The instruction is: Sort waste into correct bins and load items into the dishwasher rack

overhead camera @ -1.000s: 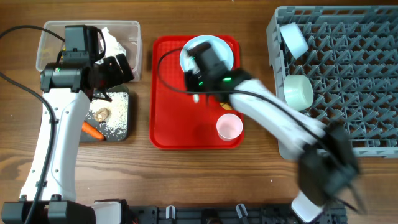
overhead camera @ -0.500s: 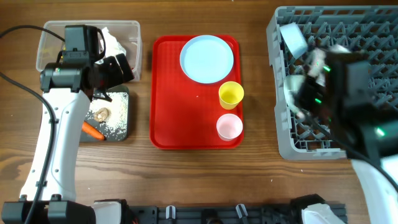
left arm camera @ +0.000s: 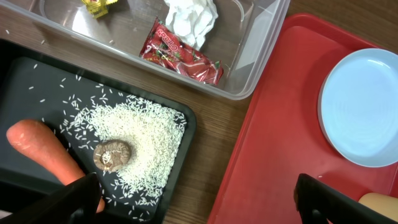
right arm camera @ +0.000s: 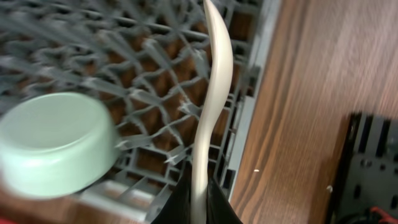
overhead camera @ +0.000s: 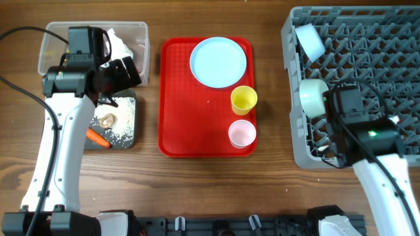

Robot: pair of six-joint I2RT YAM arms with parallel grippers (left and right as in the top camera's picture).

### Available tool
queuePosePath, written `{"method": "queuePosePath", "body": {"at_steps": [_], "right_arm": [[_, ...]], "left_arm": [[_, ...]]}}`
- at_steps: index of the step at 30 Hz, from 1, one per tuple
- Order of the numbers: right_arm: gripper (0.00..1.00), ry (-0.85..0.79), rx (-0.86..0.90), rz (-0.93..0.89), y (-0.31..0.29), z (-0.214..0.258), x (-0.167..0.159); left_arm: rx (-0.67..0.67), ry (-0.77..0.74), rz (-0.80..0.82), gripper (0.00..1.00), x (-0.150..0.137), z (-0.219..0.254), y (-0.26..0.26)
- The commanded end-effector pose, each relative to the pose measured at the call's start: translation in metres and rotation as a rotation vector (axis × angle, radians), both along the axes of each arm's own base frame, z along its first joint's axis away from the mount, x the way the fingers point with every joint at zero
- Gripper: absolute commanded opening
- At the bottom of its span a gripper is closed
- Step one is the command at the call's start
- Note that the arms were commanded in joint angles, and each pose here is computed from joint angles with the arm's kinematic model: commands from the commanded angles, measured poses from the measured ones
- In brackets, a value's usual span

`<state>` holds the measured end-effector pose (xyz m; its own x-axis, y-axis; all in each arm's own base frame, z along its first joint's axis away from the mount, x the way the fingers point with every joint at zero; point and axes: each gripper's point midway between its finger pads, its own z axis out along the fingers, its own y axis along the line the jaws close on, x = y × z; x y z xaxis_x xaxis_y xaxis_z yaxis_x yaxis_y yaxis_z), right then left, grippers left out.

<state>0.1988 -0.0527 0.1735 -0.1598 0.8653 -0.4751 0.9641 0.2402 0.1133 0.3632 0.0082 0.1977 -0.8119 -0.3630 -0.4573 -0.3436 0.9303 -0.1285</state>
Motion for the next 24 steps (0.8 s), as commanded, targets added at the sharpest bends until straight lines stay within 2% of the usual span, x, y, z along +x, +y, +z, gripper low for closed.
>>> {"method": "queuePosePath", "body": {"at_steps": [1, 8, 18, 24], "right_arm": [[0.04, -0.058, -0.017, -0.121, -0.007, -0.011, 0.003], [0.04, -0.136, -0.005, -0.12, -0.005, -0.023, 0.022], [0.04, -0.056, -0.055, -0.251, -0.037, -0.046, -0.004], [0.04, -0.068, -0.044, -0.304, -0.047, -0.055, -0.006]], "left_arm": [[-0.011, 0.006, 0.018, 1.0, -0.001, -0.002, 0.001], [-0.011, 0.006, 0.018, 1.0, -0.001, -0.002, 0.001], [-0.011, 0.006, 0.018, 1.0, -0.001, -0.002, 0.001], [-0.011, 0.006, 0.018, 1.0, -0.001, -0.002, 0.001]]}}
